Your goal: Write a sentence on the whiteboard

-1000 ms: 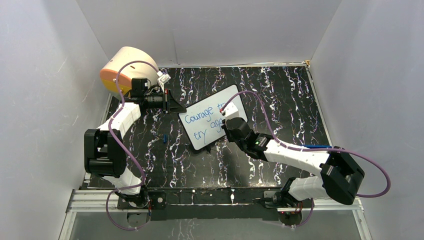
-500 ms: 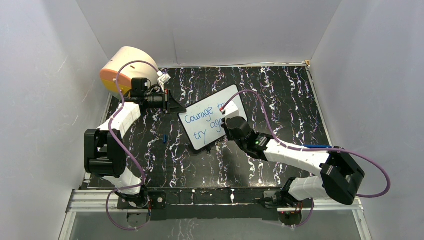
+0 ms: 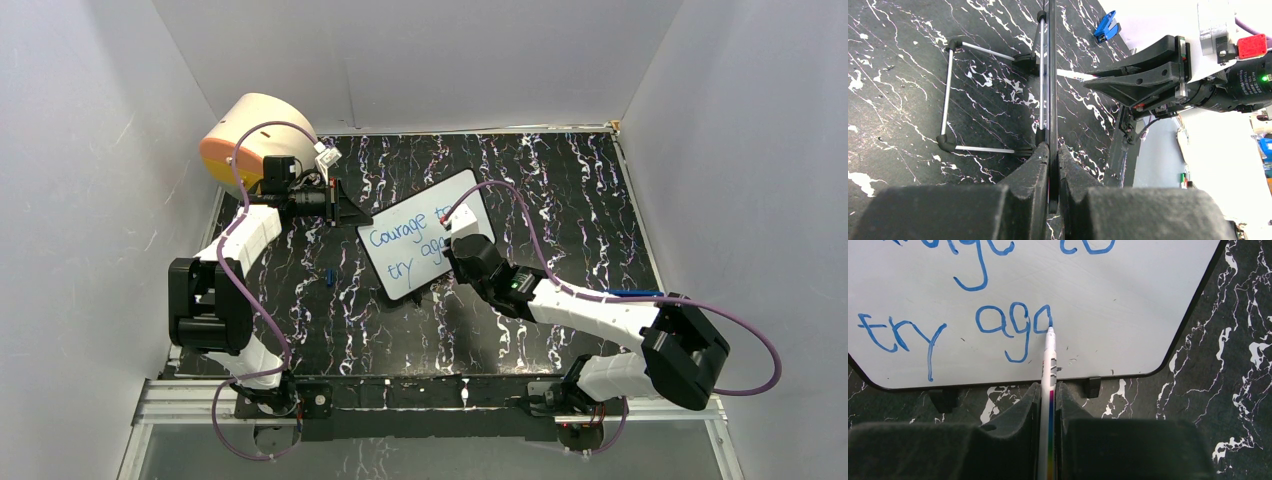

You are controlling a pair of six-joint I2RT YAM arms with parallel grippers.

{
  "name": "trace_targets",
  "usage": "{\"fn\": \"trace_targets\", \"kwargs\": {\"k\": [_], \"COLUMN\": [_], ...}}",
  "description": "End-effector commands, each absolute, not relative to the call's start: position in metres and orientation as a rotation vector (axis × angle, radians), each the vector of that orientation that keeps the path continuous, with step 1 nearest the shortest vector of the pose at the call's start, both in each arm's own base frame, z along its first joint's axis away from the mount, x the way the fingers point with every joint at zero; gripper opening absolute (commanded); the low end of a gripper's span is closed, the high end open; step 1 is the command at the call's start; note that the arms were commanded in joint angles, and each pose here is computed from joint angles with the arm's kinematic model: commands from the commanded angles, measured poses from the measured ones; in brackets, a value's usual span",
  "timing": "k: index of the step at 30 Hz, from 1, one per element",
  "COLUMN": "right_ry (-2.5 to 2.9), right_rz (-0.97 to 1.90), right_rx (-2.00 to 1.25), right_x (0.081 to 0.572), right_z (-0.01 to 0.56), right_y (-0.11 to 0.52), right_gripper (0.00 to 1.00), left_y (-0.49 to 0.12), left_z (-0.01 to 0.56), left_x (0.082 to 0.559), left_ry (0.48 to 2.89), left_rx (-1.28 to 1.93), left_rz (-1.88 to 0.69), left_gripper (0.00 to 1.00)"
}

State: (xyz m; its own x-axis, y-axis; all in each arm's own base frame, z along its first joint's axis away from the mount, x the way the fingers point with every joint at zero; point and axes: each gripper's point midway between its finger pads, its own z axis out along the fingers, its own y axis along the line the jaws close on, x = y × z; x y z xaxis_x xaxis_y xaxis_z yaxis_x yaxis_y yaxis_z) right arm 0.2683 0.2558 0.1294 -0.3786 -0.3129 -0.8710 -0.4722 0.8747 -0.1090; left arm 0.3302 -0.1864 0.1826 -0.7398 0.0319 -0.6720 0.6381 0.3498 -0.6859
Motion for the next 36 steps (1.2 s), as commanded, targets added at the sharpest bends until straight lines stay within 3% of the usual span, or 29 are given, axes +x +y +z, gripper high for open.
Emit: {"fn": "trace_targets", "kwargs": {"k": [1, 36], "right_ry": [1.989, 1.883], "right_rz": [0.207, 0.251], "right_rx": [-0.541, -0.463], "right_x": [0.268, 0.287], "right_z": [0.136, 0.171], "right_y": [0.253, 0.258], "right_gripper": [0.0, 0.0], "left_y": [-0.18, -0.18], "left_z": [0.144, 0.144], "left_x": [0.333, 0.334], "left_ry": [2.196, 2.2], "left_rx": [0.526, 0.524], "left_rz": [-1.311, -1.308], "left_gripper": [0.0, 0.0]}}
